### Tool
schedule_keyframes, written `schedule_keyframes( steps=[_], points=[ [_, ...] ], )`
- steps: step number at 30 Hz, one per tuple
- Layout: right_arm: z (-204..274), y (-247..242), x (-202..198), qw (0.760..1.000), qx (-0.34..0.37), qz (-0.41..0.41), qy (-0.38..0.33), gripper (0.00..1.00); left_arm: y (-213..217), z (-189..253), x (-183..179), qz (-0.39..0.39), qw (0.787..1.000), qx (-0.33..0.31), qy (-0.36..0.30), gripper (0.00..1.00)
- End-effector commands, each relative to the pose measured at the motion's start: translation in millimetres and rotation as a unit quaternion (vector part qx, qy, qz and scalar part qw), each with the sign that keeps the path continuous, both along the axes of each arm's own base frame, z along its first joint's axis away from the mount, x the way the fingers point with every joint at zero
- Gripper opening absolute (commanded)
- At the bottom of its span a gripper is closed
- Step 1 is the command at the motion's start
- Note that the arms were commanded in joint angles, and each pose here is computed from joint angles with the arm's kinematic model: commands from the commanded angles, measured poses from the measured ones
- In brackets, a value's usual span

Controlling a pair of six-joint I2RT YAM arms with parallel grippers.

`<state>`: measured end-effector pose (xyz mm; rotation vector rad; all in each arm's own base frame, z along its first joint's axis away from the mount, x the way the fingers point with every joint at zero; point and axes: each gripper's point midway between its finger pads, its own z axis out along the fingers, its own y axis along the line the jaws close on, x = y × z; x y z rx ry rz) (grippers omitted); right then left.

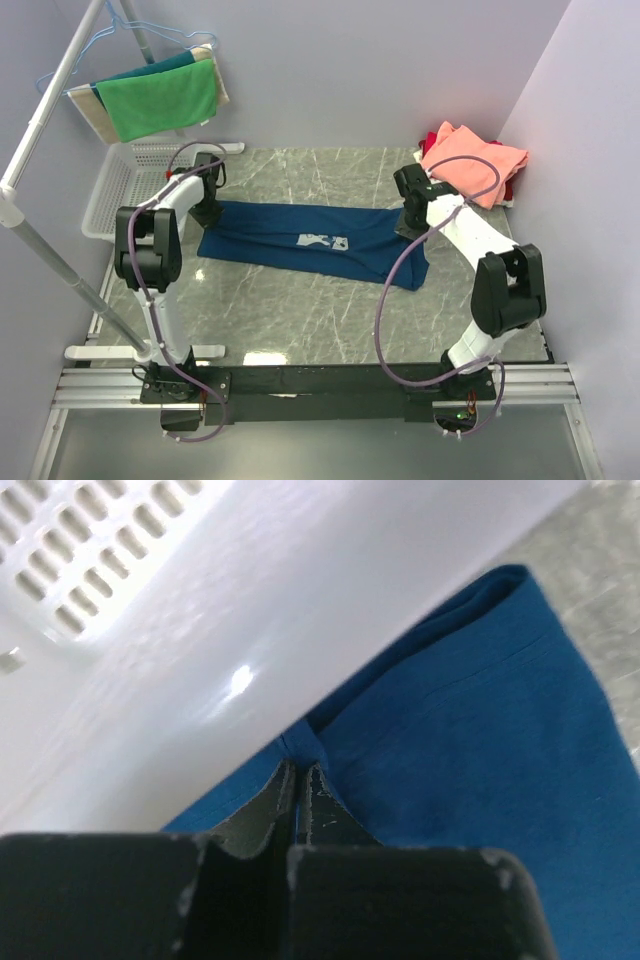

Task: Fold and stack the t-shirts
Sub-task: Fold the tshirt

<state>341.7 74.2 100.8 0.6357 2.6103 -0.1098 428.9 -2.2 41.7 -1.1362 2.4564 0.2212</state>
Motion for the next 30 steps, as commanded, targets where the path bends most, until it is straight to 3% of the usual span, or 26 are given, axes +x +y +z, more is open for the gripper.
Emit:
schedule_keyframes(
  steps=[1,8,9,10,12,14,15,23,30],
  points=[
    [13,-3,29,1.000,0.002,-0.004,-0.027,0.00,9,14,22,-0.001,1.000,0.021,-0.019,0.01],
    [1,-13,48,1.000,0.007,-0.018,-0.013,0.00,9,12,40,-0.010,0.999,0.030,-0.014,0.04],
    [-3,-16,51,1.000,0.005,-0.022,-0.008,0.01,9,14,44,-0.010,0.999,0.032,-0.017,0.22],
    [-4,-17,53,1.000,0.007,-0.024,-0.007,0.08,10,13,46,-0.011,0.999,0.033,-0.017,0.36],
    [-7,-20,59,0.999,0.006,-0.031,-0.009,0.23,11,13,50,-0.013,0.999,0.037,-0.020,0.53],
    [-8,-25,65,0.999,0.010,-0.043,-0.014,0.35,10,20,58,-0.024,0.998,0.037,-0.038,0.62],
    [-7,-27,69,0.999,0.012,-0.047,-0.020,0.37,9,23,61,-0.028,0.998,0.036,-0.045,0.67],
    [14,-29,87,0.996,0.016,-0.045,-0.074,0.39,-9,66,81,-0.082,0.987,0.018,-0.136,0.76],
    [14,-2,61,0.997,0.061,0.014,-0.055,0.39,-33,73,72,-0.132,0.978,0.006,-0.160,0.79]
  ],
)
